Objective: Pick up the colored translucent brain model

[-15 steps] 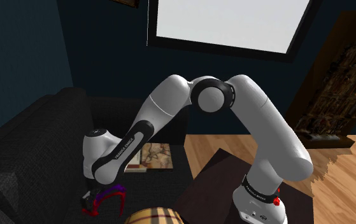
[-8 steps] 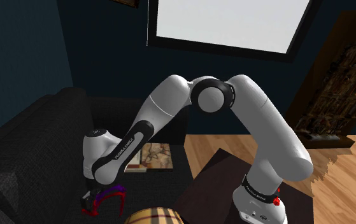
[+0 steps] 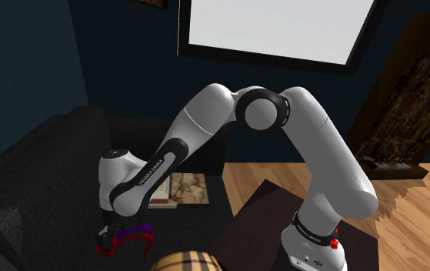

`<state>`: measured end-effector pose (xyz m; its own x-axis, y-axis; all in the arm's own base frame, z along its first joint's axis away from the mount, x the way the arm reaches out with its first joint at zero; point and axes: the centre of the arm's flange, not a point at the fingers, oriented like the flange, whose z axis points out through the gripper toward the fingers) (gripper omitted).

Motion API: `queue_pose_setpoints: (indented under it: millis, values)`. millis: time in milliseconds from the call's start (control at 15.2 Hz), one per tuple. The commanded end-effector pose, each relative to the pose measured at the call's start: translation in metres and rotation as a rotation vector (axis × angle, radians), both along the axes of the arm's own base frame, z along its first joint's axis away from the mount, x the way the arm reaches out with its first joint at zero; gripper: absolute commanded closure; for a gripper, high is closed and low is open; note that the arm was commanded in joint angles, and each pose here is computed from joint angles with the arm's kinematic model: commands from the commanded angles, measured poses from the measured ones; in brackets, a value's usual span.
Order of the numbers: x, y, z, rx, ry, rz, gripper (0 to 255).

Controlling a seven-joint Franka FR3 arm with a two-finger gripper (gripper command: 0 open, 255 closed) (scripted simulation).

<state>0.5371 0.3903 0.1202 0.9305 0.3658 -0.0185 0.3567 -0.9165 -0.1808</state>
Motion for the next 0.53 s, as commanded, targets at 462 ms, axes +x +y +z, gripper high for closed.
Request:
queue_pose_setpoints:
  millis: [462]
  values:
    - [0.0,-0.001,0.047,0.0,0.0,0.0,255]
